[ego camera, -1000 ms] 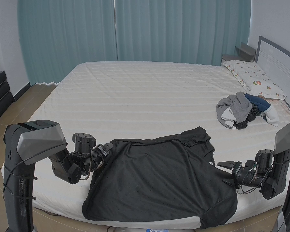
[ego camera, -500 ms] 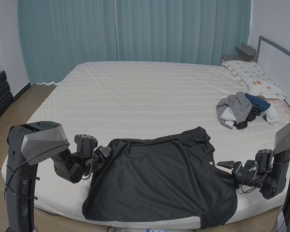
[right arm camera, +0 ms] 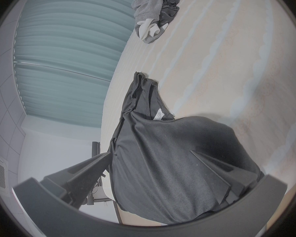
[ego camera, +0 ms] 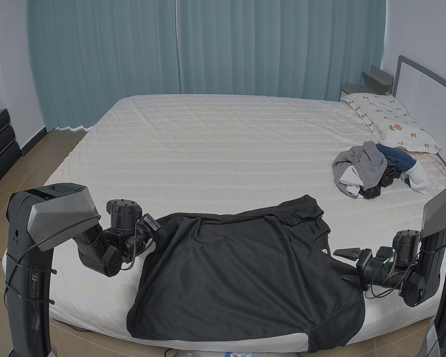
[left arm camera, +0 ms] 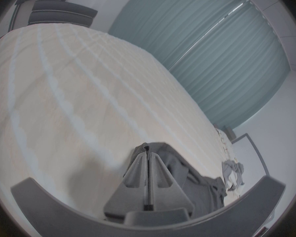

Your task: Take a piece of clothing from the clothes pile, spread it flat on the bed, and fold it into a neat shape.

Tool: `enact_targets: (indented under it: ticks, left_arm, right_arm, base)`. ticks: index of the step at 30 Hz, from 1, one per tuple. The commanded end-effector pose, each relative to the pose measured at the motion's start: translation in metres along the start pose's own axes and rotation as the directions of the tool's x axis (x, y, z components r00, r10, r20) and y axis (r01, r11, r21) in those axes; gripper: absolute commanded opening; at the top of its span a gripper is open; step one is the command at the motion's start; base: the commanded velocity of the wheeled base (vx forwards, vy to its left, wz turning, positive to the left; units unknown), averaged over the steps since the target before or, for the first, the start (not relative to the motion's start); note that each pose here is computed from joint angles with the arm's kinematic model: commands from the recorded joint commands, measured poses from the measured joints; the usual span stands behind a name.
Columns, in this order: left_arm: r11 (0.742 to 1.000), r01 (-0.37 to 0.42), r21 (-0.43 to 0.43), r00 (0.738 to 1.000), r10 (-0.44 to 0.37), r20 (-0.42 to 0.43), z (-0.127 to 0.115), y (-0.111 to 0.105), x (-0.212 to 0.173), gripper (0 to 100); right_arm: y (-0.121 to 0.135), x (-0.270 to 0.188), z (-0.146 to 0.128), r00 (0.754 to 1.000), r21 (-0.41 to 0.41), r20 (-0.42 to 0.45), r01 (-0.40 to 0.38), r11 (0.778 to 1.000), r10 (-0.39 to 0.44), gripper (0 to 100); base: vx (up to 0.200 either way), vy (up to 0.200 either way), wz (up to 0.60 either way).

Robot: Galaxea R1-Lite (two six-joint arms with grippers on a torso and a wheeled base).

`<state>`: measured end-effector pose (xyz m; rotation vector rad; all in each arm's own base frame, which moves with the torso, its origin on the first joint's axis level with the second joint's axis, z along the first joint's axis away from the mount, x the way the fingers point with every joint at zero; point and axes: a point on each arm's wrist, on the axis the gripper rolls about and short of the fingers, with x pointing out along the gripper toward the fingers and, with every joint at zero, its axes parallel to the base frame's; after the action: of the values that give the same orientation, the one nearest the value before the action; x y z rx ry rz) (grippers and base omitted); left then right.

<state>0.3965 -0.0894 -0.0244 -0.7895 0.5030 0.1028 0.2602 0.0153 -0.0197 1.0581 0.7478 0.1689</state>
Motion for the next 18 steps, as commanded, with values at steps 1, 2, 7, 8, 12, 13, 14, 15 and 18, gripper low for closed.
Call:
enact_targets:
  ticks: [1,2,7,8,12,13,14,15,18]
  left_arm:
    - [0.999,0.012,-0.031,0.995,-0.009,0.104,0.015,0.004,0.023,0]
    - [0.999,0.013,-0.043,0.990,-0.007,0.138,0.021,0.004,0.028,0]
    - [0.996,0.030,-0.084,0.977,-0.011,0.215,0.040,0.006,0.041,0]
    - [0.995,0.037,-0.095,0.971,-0.013,0.240,0.049,0.008,0.044,0]
    - [0.994,0.047,-0.102,0.964,-0.019,0.264,0.054,0.013,0.050,0]
    - [0.994,0.052,-0.101,0.962,-0.023,0.270,0.054,0.014,0.052,0]
    - [0.993,0.060,-0.101,0.959,-0.030,0.280,0.055,0.014,0.054,0]
    - [0.993,0.060,-0.102,0.959,-0.029,0.283,0.054,0.016,0.055,0]
    - [0.993,0.056,-0.099,0.959,-0.026,0.281,0.053,0.017,0.056,0]
  right_arm:
    - [0.001,0.000,0.001,1.000,-0.004,0.003,-0.007,1.000,0.007,100]
    - [0.001,0.001,0.001,1.000,-0.005,0.003,-0.008,1.000,0.008,100]
    - [0.001,0.001,0.001,1.000,-0.005,0.003,-0.008,1.000,0.008,100]
    - [0.001,0.001,0.001,1.000,-0.005,0.003,-0.008,1.000,0.008,100]
    - [0.001,0.001,0.001,1.000,-0.005,0.005,-0.008,1.000,0.008,100]
    - [0.001,0.001,0.001,1.000,-0.005,0.005,-0.007,1.000,0.007,100]
    - [0.001,0.001,0.001,1.000,-0.005,0.005,-0.008,1.000,0.008,100]
    - [0.001,0.001,0.001,1.000,-0.005,0.005,-0.008,1.000,0.008,100]
    - [0.001,0.001,0.001,1.000,-0.005,0.005,-0.007,1.000,0.007,100]
  base:
    - [0.000,0.000,0.00]
    - [0.000,0.000,0.00]
    - [0.000,0.000,0.00]
    - [0.000,0.000,0.00]
    - [0.000,0.000,0.00]
    - [0.000,0.000,0.00]
    - [0.000,0.000,0.00]
    - [0.000,0.000,0.00]
    - [0.000,0.000,0.00]
